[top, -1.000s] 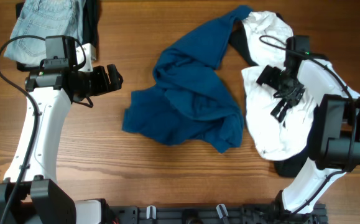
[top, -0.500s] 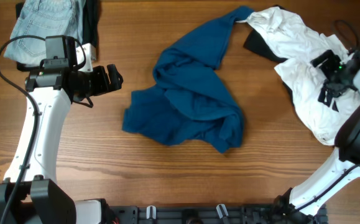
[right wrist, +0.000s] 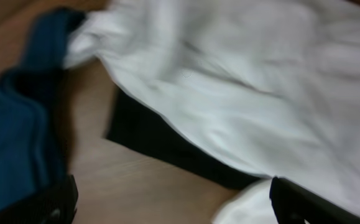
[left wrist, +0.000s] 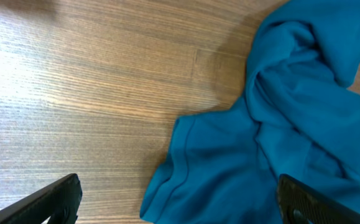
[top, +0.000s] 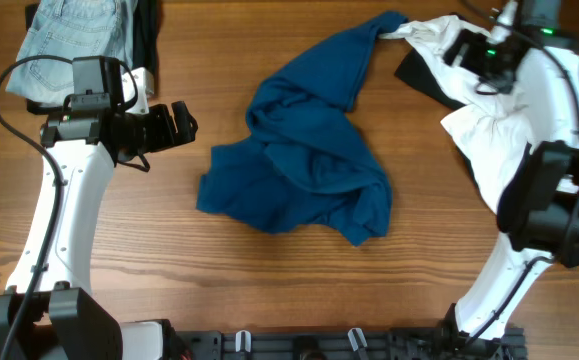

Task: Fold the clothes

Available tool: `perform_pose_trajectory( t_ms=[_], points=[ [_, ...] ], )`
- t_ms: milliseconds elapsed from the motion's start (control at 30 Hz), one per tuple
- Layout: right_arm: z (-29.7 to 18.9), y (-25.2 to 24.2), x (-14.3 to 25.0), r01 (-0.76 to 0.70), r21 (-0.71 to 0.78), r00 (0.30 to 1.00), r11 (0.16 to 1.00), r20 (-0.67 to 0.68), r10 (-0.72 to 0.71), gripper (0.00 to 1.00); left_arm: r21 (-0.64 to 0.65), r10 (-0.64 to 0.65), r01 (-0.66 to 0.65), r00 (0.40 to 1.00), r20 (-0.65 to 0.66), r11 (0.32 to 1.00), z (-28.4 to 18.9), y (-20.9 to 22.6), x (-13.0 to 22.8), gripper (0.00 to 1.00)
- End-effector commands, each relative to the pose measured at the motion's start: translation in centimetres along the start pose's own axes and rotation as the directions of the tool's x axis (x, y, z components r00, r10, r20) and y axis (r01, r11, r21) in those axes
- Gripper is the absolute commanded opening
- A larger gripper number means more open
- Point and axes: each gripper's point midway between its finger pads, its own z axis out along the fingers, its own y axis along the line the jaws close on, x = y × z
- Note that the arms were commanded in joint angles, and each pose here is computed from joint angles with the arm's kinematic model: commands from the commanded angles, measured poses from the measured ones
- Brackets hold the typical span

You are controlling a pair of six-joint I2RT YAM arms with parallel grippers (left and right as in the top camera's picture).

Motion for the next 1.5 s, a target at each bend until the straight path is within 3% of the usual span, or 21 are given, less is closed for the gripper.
perform_pose_trajectory(
  t_ms=[0,300,433,667,900,933,1067,1200,1367,1467],
  points=[
    [4.3,0.4,0.0,0.033,0.057,0.999,0.998,0.023,-0.034,0.99,0.006,0.02,-0.02,1.0,0.015,1.0,-0.4,-0.3,-0.4,1.0],
    [12.3,-0.7,-0.4,0.07,0.043,0.993,0.997,0.096,-0.074,0.93,0.005,0.02,-0.02,1.0,0.01,1.0,-0.3,-0.3,-0.3,1.0],
    [13.9,-4.0,-0.8,0.088,0.145,0.987,0.985,0.123,-0.106,0.92,-0.001,0.014,-0.015,1.0,-0.02,1.0,-0.1,-0.1,0.6,1.0],
    [13.8,-13.7,-1.8,-0.016,0.243,0.989,0.97,0.148,-0.021,0.91,-0.004,0.011,-0.011,0.999,-0.034,1.0,1.9,0.8,1.8,1.0],
    [12.0,-16.6,-4.6,-0.056,0.24,0.976,0.969,0.217,0.003,0.95,0.008,0.028,-0.028,0.999,0.028,1.0,2.5,0.6,0.5,1.0],
    [11.7,-16.1,-5.0,-0.033,0.222,0.977,0.974,0.214,-0.016,1.0,0.009,0.028,-0.028,0.999,0.032,1.0,2.5,0.6,0.4,1.0],
    [8.8,-13.0,-7.5,0.013,0.127,0.978,0.992,0.205,-0.039,0.99,0.012,0.033,-0.034,0.998,0.049,0.999,2.5,0.5,0.0,1.0],
    [1.0,-7.0,-9.7,0.061,0.002,0.978,0.998,0.2,-0.061,1.0,0.014,0.037,-0.038,0.997,0.063,0.999,2.5,0.4,-0.4,1.0],
    [-9.1,2.0,-6.2,0.131,-0.181,0.986,0.975,0.122,-0.11,1.0,0.008,0.027,-0.028,0.999,0.028,1.0,2.2,0.5,0.3,1.0],
    [-12.4,6.5,-2.8,0.179,-0.231,0.984,0.956,0.055,-0.17,1.0,0.044,-0.02,0.021,1.0,-0.012,0.999,1.9,-0.2,1.1,1.0]
  ],
)
